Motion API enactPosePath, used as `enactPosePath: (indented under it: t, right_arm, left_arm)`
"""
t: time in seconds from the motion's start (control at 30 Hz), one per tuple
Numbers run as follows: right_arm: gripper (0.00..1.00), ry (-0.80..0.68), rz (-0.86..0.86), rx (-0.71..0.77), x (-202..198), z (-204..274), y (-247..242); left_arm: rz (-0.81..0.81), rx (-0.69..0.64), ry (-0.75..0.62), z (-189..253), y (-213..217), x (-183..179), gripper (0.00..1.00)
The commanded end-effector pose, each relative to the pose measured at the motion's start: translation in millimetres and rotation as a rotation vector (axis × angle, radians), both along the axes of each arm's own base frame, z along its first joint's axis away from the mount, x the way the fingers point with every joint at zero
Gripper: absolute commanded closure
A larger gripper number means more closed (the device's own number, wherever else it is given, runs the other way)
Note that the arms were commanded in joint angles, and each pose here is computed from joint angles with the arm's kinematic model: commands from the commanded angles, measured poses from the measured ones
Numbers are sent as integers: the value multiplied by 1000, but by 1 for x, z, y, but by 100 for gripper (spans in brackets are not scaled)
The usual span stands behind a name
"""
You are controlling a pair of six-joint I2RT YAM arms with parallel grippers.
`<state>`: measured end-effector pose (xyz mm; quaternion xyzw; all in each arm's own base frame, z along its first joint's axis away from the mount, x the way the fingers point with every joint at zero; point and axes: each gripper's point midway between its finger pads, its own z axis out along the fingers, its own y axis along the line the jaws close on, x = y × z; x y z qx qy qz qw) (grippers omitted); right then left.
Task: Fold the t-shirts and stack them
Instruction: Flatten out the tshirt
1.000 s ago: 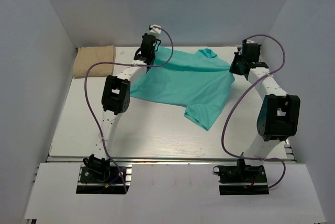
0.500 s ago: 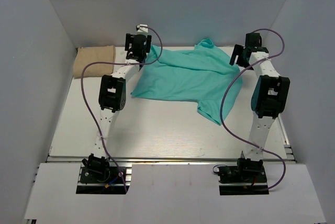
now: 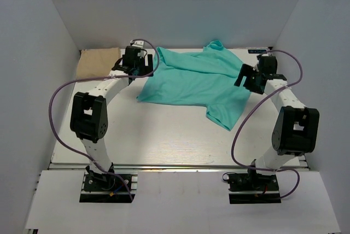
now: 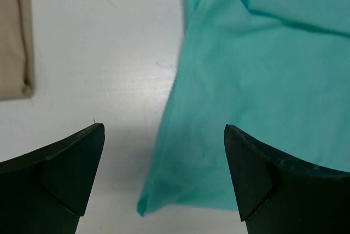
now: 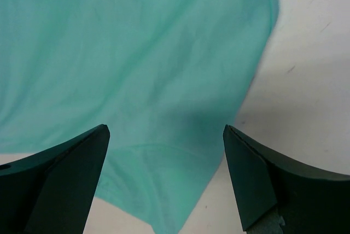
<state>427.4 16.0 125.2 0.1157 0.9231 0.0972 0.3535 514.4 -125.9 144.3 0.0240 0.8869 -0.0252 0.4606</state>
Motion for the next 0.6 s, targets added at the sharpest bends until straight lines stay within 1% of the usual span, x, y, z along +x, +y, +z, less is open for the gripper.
enactPosePath:
  t: [0.0,0.03,0.1,0.17,0.2,0.23,0.3,0.33,0.37,0.4,0.43,0.47,0.57]
  right_arm:
    - [10,1,19,76,-16,-11,13]
    - [10,-5,22,77,-21,-8,14]
    - [10,24,18,77,-35,-19,14]
    - [10,28,18,82,-42,-22,15]
    - [10,24,25,91,-44,-21,18]
    - [10,35,24,96,-49,-25,17]
    - [10,33,37,109,-51,-23,22]
    - [10,33,37,111,-53,-23,22]
    - [10,32,38,116,-54,-23,22]
    - [10,32,43,122,-56,-24,24]
    - [10,29,41,121,-57,-24,23]
    - [10,34,39,120,-59,-25,24]
    - [10,42,31,112,-61,-28,21]
  left_arm:
    - [-48,-109,121,-24,-16,-33,0]
    - [-37,-94,146,-31,-13,-39,0]
    - [-29,-92,180,-42,-11,-47,0]
    - [-29,-96,167,-46,-10,-48,0]
    - [-38,-83,174,-56,-9,-52,0]
    - [-38,-87,161,-54,-9,-49,0]
    - [-45,-84,201,-71,-11,-51,4]
    - [-55,-93,199,-71,-14,-48,6]
    - [-54,-88,216,-76,-14,-50,11]
    - [-61,-97,207,-71,-16,-47,14]
    - [-71,-103,220,-76,-18,-48,17]
    - [-71,-103,220,-76,-18,-48,19]
    - [-102,-129,229,-83,-24,-53,19]
